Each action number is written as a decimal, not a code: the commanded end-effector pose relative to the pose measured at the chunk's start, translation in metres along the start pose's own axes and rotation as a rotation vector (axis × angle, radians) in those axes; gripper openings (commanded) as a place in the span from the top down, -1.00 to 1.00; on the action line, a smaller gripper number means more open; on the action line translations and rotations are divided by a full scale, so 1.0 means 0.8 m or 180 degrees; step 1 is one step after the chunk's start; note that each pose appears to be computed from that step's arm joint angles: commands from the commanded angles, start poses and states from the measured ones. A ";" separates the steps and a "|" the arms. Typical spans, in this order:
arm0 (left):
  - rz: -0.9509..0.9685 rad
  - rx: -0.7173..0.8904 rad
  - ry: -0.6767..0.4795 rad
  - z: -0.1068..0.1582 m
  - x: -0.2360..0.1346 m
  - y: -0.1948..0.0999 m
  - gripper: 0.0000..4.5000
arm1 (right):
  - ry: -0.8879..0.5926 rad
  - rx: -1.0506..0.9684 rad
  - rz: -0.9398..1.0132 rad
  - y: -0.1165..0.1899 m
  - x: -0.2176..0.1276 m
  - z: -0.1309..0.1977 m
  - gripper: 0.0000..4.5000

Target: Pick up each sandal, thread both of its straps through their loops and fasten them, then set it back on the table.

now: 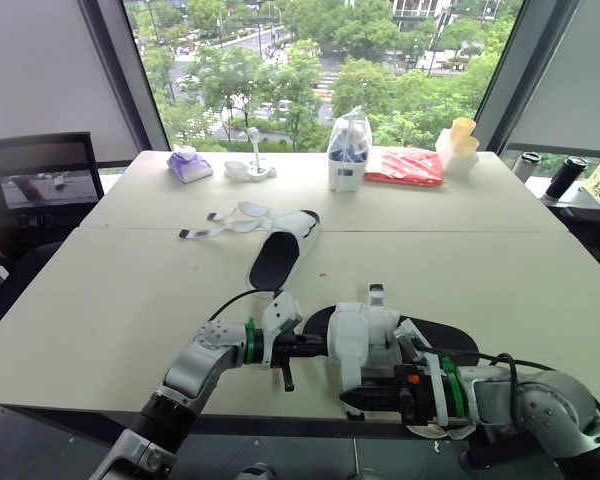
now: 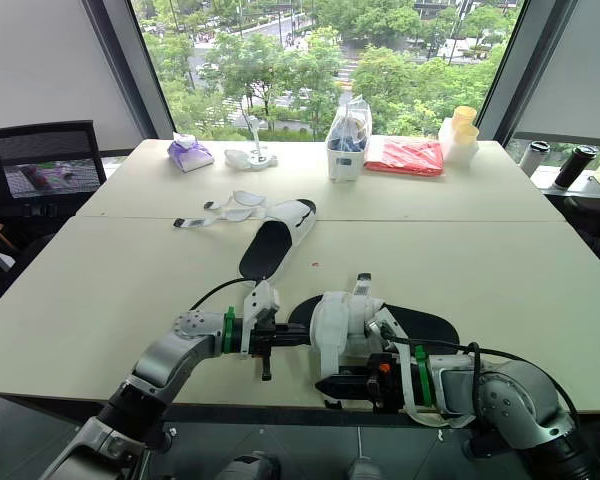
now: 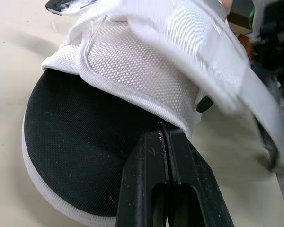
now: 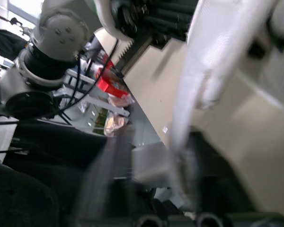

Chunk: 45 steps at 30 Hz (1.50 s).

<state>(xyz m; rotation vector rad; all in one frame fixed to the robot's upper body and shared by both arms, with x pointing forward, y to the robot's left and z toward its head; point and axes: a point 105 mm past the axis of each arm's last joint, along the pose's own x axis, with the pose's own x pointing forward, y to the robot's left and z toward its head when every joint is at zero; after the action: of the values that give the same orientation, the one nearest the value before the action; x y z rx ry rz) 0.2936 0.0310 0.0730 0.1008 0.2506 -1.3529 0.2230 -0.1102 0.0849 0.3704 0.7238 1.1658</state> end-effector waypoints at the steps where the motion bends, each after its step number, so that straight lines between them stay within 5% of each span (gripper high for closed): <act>1: 0.0073 -0.0237 0.0365 -0.044 -0.006 -0.001 1.00 | -0.0096 -0.0184 -0.0026 0.006 -0.008 0.017 0.98; 7: 0.0061 -0.0213 0.0387 -0.044 -0.006 0.001 1.00 | -0.0462 -0.0447 0.0302 0.040 -0.024 0.093 0.98; 14: 0.0037 -0.0185 0.0409 -0.047 0.000 0.000 1.00 | -0.0425 -0.0477 -0.0173 0.002 -0.015 0.127 0.98; 27: 0.0099 -0.0227 0.0411 -0.054 -0.004 -0.005 1.00 | -0.0135 -0.0030 -0.0059 -0.016 -0.008 0.107 0.98; 38: 0.0146 -0.0249 0.0401 -0.054 -0.004 -0.002 1.00 | 0.0134 -0.0451 -0.0771 -0.059 0.004 0.095 0.98; 45: 0.0162 -0.0255 0.0394 -0.054 -0.003 0.000 1.00 | 0.0029 -0.0156 -0.0870 -0.069 0.004 0.104 0.98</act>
<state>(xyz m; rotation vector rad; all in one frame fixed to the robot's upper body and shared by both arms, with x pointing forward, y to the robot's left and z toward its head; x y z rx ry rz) 0.2969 0.0361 0.0656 0.1211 0.2522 -1.3034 0.3153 -0.1127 0.1180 0.2092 0.6773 0.9935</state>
